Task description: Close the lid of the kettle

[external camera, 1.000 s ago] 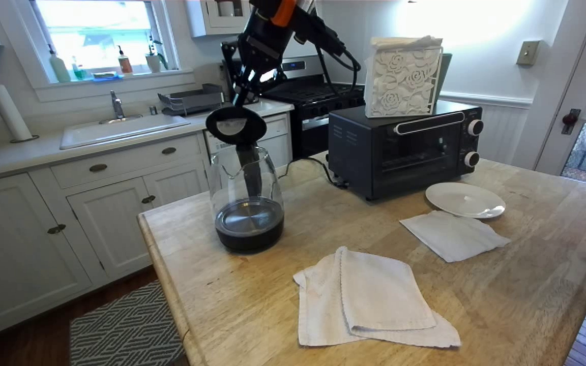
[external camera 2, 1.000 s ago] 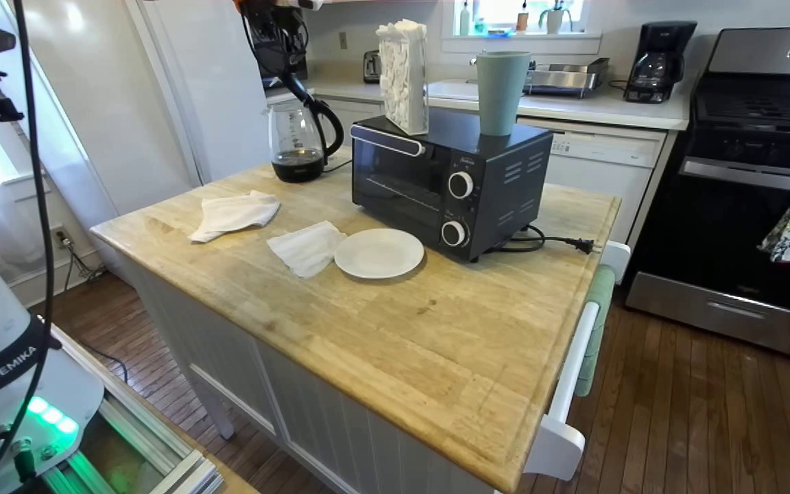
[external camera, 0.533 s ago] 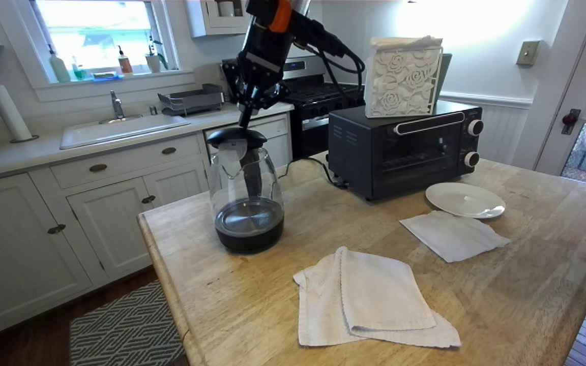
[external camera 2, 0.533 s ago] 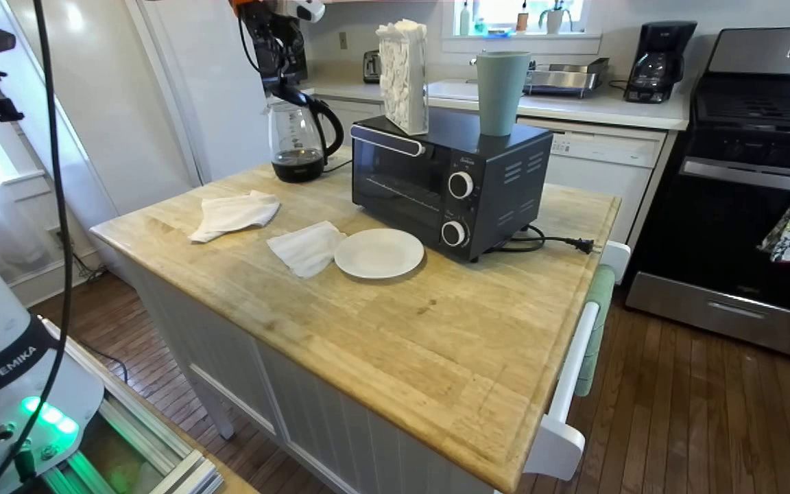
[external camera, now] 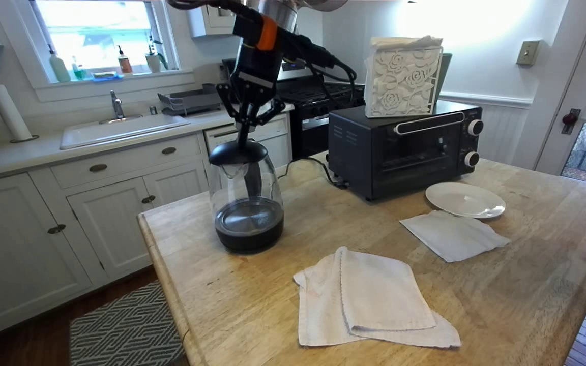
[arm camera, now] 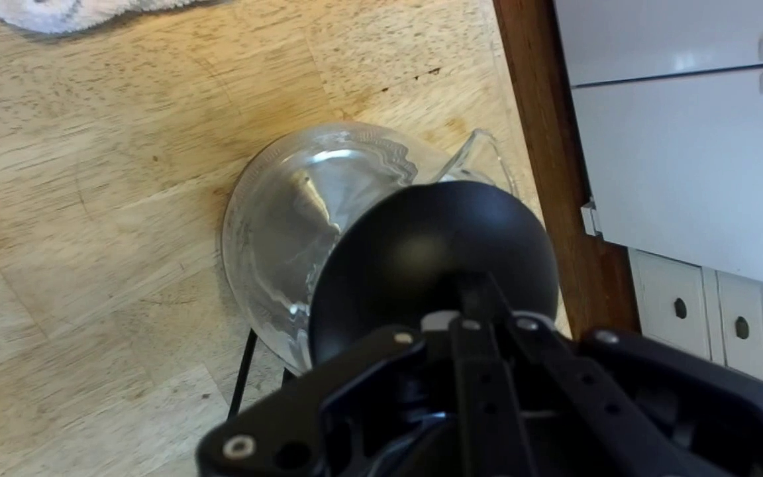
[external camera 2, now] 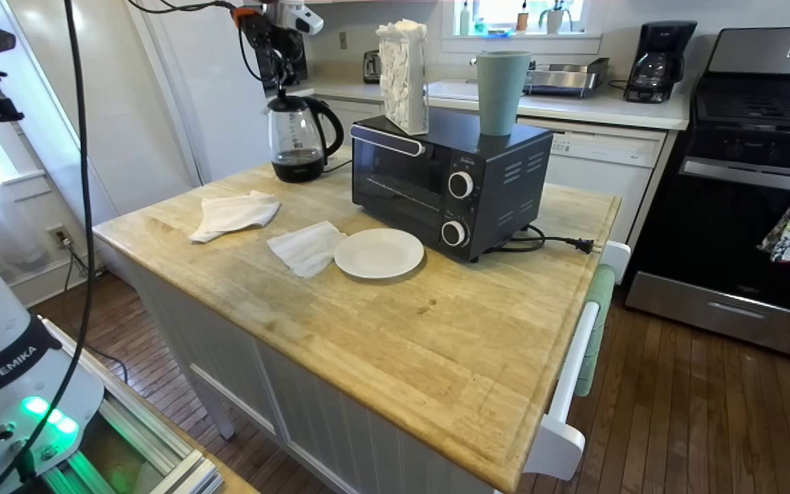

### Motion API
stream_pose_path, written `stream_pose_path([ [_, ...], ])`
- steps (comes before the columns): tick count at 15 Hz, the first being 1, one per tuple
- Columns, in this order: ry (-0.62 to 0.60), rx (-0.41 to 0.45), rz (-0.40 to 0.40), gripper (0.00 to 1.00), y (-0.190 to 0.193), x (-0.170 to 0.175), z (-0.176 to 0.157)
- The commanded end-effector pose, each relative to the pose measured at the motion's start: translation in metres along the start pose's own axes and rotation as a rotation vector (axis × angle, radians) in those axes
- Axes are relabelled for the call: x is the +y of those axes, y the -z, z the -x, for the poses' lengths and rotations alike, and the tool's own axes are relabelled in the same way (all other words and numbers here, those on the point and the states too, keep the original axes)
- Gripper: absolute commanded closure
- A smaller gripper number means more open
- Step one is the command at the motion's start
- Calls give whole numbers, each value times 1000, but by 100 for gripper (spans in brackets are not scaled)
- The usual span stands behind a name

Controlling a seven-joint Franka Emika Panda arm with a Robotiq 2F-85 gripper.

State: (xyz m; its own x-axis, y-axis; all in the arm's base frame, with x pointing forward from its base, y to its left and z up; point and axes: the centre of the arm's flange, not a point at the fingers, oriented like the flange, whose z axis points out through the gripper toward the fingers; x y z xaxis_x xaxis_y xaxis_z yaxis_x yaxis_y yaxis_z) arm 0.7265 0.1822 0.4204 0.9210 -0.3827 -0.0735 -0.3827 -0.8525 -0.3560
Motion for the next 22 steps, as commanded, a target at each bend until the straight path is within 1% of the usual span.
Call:
stream_pose_path([
  [1,-29,0,47,100,-16,-12,-18],
  [4,-38,0,68,100,-21,-13,-19],
  [5,-40,6,63,100,-18,-14,-19],
  [7,-33,20,40,100,-5,-17,-15],
  [9,-39,50,47,100,7,-17,-9],
  [13,-52,43,57,100,29,-14,-1],
  [14,-25,44,64,100,36,-9,3],
  [16,99,74,92,100,48,3,15],
  [17,162,86,118,74,57,18,24],
  [18,205,98,144,73,65,35,29],
  [20,307,110,188,61,80,69,34],
  [22,414,104,209,47,98,92,42],
])
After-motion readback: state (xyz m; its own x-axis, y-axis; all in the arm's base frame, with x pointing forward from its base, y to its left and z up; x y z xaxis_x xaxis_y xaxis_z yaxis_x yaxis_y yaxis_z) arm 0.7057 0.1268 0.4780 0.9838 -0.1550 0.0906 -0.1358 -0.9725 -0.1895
